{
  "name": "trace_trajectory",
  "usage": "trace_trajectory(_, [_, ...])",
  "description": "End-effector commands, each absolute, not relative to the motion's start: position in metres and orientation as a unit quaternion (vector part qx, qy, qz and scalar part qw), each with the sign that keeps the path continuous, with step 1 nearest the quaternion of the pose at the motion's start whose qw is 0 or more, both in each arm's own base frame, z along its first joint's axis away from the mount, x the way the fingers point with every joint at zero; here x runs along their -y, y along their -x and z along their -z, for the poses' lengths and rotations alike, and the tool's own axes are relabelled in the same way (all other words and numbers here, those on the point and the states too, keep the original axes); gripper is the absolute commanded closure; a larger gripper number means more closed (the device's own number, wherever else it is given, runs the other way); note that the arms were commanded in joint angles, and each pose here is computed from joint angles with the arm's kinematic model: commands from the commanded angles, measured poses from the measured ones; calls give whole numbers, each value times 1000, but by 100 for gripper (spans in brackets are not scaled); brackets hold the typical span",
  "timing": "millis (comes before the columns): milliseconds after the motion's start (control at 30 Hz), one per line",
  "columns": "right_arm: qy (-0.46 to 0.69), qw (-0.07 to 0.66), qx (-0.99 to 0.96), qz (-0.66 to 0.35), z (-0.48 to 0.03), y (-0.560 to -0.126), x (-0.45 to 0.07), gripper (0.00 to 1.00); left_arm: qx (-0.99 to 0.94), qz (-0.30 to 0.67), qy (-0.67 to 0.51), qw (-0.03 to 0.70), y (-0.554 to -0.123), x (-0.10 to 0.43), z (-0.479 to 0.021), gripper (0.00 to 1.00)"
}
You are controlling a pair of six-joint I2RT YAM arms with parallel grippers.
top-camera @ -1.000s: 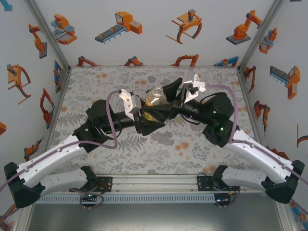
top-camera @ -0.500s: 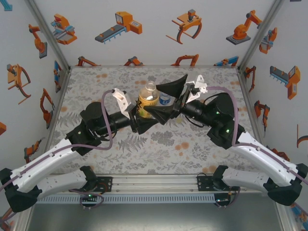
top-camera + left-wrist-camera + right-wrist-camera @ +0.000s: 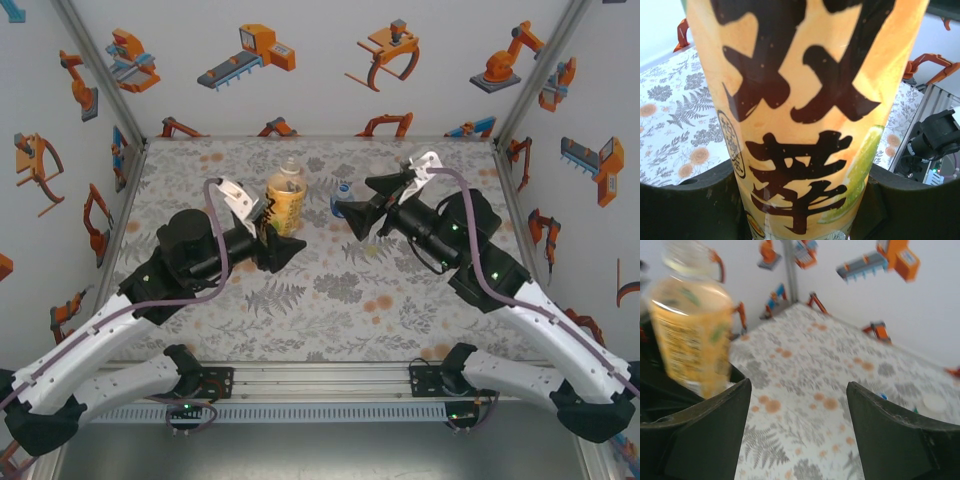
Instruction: Screw on the bottle caps
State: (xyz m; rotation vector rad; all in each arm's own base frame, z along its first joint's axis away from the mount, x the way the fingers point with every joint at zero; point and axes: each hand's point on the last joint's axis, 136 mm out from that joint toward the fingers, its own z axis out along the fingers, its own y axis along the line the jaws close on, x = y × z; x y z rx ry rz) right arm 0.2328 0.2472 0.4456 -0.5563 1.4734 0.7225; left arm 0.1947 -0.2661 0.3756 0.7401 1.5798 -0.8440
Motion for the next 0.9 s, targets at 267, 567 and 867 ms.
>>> trace_trajectory(267, [70, 465, -851, -233, -272, -307, -203, 41, -706, 362, -305, 527, -193, 263, -357, 100])
trace_trajectory(567, [52, 364, -915, -167, -182, -325, -188, 46, -725, 351, -276, 524, -202, 258, -346, 100])
trace_trajectory(867, [31, 338, -935, -103, -124, -348, -176, 53, -722, 361, -271, 525, -204, 261, -345, 100])
